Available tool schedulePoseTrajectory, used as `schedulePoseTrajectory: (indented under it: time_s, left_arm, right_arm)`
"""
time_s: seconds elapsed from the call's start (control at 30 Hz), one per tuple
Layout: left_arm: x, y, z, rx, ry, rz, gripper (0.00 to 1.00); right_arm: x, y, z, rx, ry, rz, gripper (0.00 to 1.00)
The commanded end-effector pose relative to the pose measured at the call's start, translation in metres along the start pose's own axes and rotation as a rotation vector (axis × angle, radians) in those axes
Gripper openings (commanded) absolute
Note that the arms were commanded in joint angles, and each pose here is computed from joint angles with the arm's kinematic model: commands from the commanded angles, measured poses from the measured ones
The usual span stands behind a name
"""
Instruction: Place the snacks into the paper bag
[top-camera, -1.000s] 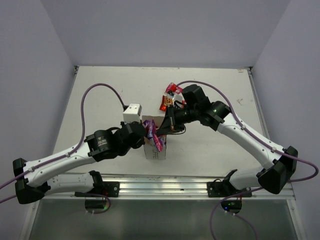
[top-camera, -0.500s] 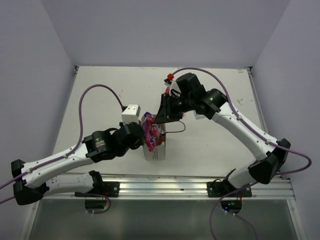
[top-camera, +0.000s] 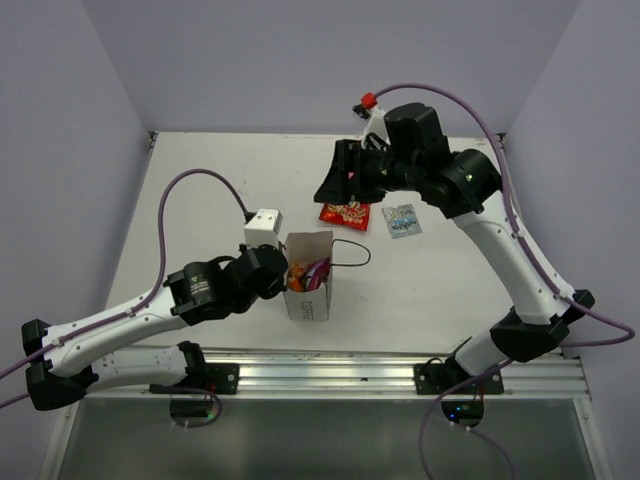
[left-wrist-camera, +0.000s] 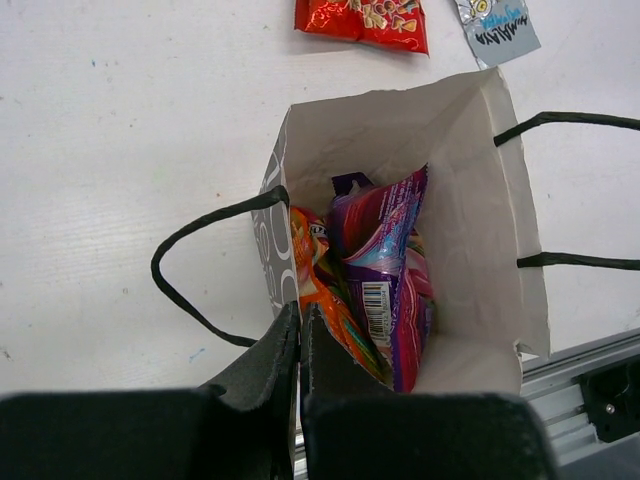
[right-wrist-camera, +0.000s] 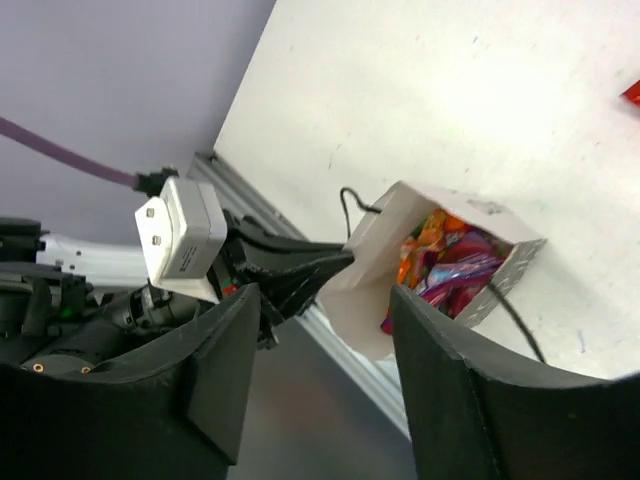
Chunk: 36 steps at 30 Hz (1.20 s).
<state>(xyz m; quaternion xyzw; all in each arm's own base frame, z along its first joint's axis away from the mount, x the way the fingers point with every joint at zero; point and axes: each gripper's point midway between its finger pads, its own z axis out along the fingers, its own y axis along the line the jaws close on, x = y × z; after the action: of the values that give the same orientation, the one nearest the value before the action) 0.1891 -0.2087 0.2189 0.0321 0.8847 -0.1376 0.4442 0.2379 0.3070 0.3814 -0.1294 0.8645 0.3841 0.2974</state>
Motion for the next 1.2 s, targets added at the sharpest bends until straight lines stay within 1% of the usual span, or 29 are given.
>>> schedulePoseTrajectory:
  time_s: [0.0, 0.03, 0.07, 0.1, 0.13, 0.17, 0.2, 0.23, 0.27, 0.33, 0.37, 0.4, 0.47, 0.5, 0.57, 0.63, 0.77, 0.83, 0.9, 0.97, 1.0, 1.07, 1.1, 1.17]
  left_arm:
    - [-0.008, -0.005, -0.004, 0.033, -0.026, 0.000, 0.00]
    - [-0.008, -0.004, -0.004, 0.031, -0.028, 0.000, 0.00]
    - [-0.008, -0.003, -0.005, 0.032, -0.029, 0.000, 0.00]
    - [-0.009, -0.003, -0.006, 0.036, -0.032, -0.002, 0.00]
    - [-0.008, -0.003, -0.005, 0.034, -0.031, 0.002, 0.00]
    - [-0.009, -0.002, -0.006, 0.033, -0.033, 0.002, 0.00]
    - [-0.009, -0.002, -0.006, 0.033, -0.033, 0.004, 0.00]
    - [-0.009, -0.003, -0.006, 0.034, -0.034, 0.001, 0.00]
    - [-0.009, -0.002, -0.006, 0.032, -0.034, 0.001, 0.00]
    - [-0.009, -0.003, -0.006, 0.028, -0.032, 0.000, 0.00]
    - [-0.011, -0.003, -0.006, 0.028, -0.034, -0.002, 0.00]
    - [-0.011, -0.004, -0.006, 0.028, -0.031, -0.002, 0.00]
    - [-0.012, -0.003, -0.007, 0.022, -0.032, -0.005, 0.00]
    - [-0.012, -0.002, -0.007, 0.018, -0.030, -0.006, 0.00]
    - [-0.011, 0.000, -0.008, 0.011, -0.027, -0.006, 0.00]
    - [-0.011, 0.001, -0.008, 0.007, -0.029, -0.010, 0.00]
    - [-0.012, 0.002, -0.009, 0.003, -0.034, -0.016, 0.00]
    - [-0.013, 0.001, -0.008, 0.004, -0.033, -0.018, 0.00]
    - [-0.011, 0.001, -0.008, 0.002, -0.031, -0.014, 0.00]
    - [-0.012, 0.000, -0.008, 0.004, -0.031, -0.015, 0.00]
    - [-0.012, 0.001, -0.008, 0.003, -0.031, -0.016, 0.00]
    - [-0.013, 0.001, -0.008, 0.002, -0.035, -0.016, 0.00]
    - [-0.013, 0.001, -0.008, 0.003, -0.036, -0.018, 0.00]
    - [-0.013, 0.001, -0.008, 0.004, -0.037, -0.019, 0.00]
  right_arm:
    - [-0.024, -0.060, 0.007, 0.175, -0.038, -0.004, 0.63]
    - [-0.021, -0.081, 0.021, 0.195, -0.013, 0.027, 0.64]
    - [-0.031, -0.089, 0.035, 0.165, -0.032, 0.041, 0.65]
    - [-0.041, -0.111, 0.042, 0.189, -0.051, 0.066, 0.69]
    - [-0.045, -0.127, 0.052, 0.207, -0.053, 0.058, 0.71]
    - [-0.049, -0.153, 0.074, 0.260, -0.037, 0.068, 0.74]
    - [-0.051, -0.169, 0.084, 0.285, -0.027, 0.071, 0.76]
    - [-0.065, -0.181, 0.087, 0.308, -0.047, 0.071, 0.77]
    - [-0.054, -0.210, 0.117, 0.344, 0.027, 0.087, 0.77]
    - [-0.063, -0.228, 0.135, 0.366, 0.044, 0.075, 0.78]
    - [-0.058, -0.238, 0.143, 0.383, 0.075, 0.082, 0.78]
    - [-0.046, -0.260, 0.165, 0.416, 0.125, 0.096, 0.78]
    - [-0.045, -0.273, 0.176, 0.443, 0.136, 0.092, 0.77]
    - [-0.036, -0.289, 0.186, 0.482, 0.159, 0.099, 0.77]
    - [-0.025, -0.306, 0.194, 0.518, 0.176, 0.095, 0.77]
    - [-0.008, -0.325, 0.199, 0.568, 0.207, 0.093, 0.77]
    - [0.012, -0.351, 0.200, 0.648, 0.249, 0.052, 0.74]
    - [0.024, -0.361, 0.197, 0.678, 0.281, 0.031, 0.69]
    - [0.027, -0.367, 0.195, 0.705, 0.277, 0.010, 0.65]
    - [0.038, -0.375, 0.194, 0.725, 0.305, 0.002, 0.63]
    - [0.043, -0.377, 0.194, 0.730, 0.317, 0.001, 0.58]
    - [0.047, -0.379, 0.192, 0.735, 0.328, 0.004, 0.43]
    - [0.046, -0.376, 0.191, 0.732, 0.326, 0.004, 0.22]
    - [0.041, -0.371, 0.185, 0.733, 0.318, -0.004, 0.00]
